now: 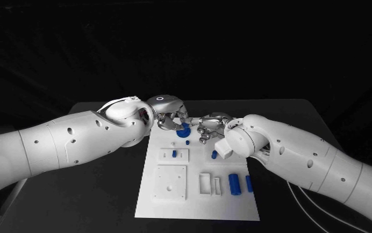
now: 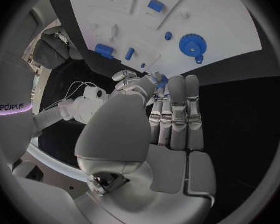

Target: Assemble the parts on the task board

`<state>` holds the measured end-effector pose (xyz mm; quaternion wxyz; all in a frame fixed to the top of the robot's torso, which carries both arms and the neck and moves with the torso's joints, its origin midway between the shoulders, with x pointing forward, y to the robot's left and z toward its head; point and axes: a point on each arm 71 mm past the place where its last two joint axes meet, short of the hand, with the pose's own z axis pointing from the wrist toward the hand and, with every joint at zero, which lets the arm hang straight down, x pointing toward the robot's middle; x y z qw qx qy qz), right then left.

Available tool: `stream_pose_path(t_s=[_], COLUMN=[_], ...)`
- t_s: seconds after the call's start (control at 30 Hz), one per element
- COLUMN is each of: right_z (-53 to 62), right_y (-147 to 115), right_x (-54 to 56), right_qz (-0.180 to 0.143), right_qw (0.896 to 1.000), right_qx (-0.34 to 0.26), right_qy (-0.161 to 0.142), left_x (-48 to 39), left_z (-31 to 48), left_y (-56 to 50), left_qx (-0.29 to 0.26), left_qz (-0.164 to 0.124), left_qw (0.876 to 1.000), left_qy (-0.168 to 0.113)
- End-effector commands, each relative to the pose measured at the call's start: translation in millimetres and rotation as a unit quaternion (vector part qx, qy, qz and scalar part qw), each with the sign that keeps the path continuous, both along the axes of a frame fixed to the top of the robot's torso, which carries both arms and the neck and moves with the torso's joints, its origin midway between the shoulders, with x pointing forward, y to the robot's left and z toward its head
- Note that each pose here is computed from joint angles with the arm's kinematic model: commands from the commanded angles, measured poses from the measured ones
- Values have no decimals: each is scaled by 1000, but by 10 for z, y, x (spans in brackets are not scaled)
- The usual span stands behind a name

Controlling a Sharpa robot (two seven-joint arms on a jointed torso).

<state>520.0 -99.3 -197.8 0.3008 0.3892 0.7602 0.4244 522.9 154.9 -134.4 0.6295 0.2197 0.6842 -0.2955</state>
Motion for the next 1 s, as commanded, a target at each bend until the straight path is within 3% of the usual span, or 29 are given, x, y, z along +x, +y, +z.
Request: stream_pose_path(t_s=[0.03,1.0], right_z=[5,6], right_y=[25,68], right_x=[-6,-16], right_qz=[7,18], right_qw=[1000,1000], right_qx=[8,9], right_qy=[2,2], left_x=[-3,8], left_z=[11,0], left_y=[-21,-18], left_qx=[1,5], left_qz=[-4,-2], left_qw=[1000,1000], left_qy=[4,8])
